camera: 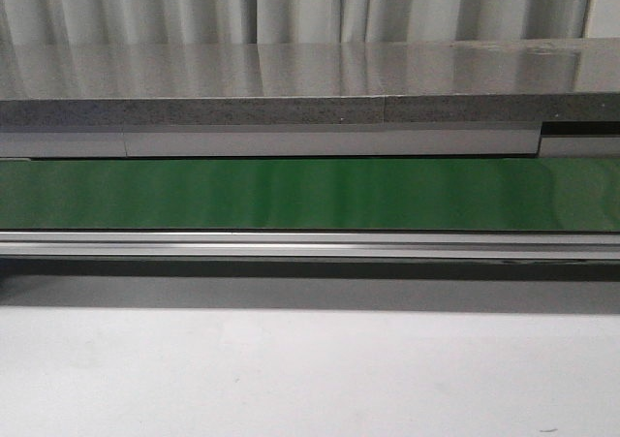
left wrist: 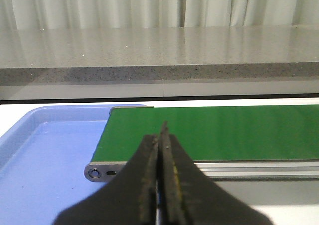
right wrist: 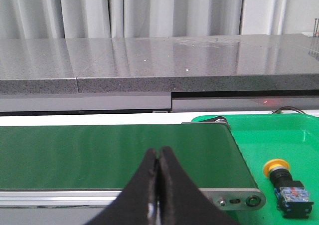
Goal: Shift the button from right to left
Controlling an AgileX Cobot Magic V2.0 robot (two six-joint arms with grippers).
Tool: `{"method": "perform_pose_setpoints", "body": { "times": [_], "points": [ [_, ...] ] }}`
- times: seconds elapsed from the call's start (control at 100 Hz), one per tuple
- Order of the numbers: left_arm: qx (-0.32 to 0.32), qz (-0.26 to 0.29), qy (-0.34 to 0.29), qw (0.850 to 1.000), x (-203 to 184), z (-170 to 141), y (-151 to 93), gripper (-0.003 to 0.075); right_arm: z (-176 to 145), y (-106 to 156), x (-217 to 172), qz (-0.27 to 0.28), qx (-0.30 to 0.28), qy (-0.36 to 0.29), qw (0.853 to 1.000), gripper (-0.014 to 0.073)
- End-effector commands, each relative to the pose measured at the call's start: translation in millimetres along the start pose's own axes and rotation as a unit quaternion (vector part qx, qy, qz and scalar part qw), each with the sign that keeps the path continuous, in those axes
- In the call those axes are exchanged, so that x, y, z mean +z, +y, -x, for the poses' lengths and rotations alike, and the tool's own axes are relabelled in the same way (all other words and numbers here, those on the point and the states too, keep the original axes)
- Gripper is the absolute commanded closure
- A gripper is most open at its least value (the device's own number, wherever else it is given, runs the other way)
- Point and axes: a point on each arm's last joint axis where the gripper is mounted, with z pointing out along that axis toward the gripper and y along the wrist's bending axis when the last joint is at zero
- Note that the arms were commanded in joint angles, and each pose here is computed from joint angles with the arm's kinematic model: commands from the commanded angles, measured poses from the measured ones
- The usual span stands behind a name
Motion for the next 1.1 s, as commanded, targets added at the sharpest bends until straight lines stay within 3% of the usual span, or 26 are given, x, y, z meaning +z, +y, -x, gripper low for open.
{"method": "perform_pose_setpoints", "body": {
  "times": [0.0,0.44,0.63,1.09],
  "points": [
    [-0.006,0.000,-0.031,1.000,0,-7,0,0.0741,13,1,-3,0.007,-0.004,-0.055,0.998,0.0662],
    [-0.006,0.000,-0.031,1.000,0,-7,0,0.0741,19,2,-3,0.007,-0.004,-0.058,0.998,0.0662],
    [-0.006,0.000,-0.031,1.000,0,-7,0,0.0741,47,4,-3,0.007,-0.004,-0.070,0.998,0.0662],
    [-0.006,0.000,-0.031,1.000,0,-7,0,0.0741,104,7,26,-0.002,-0.004,0.002,1.000,0.0662]
  ]
}}
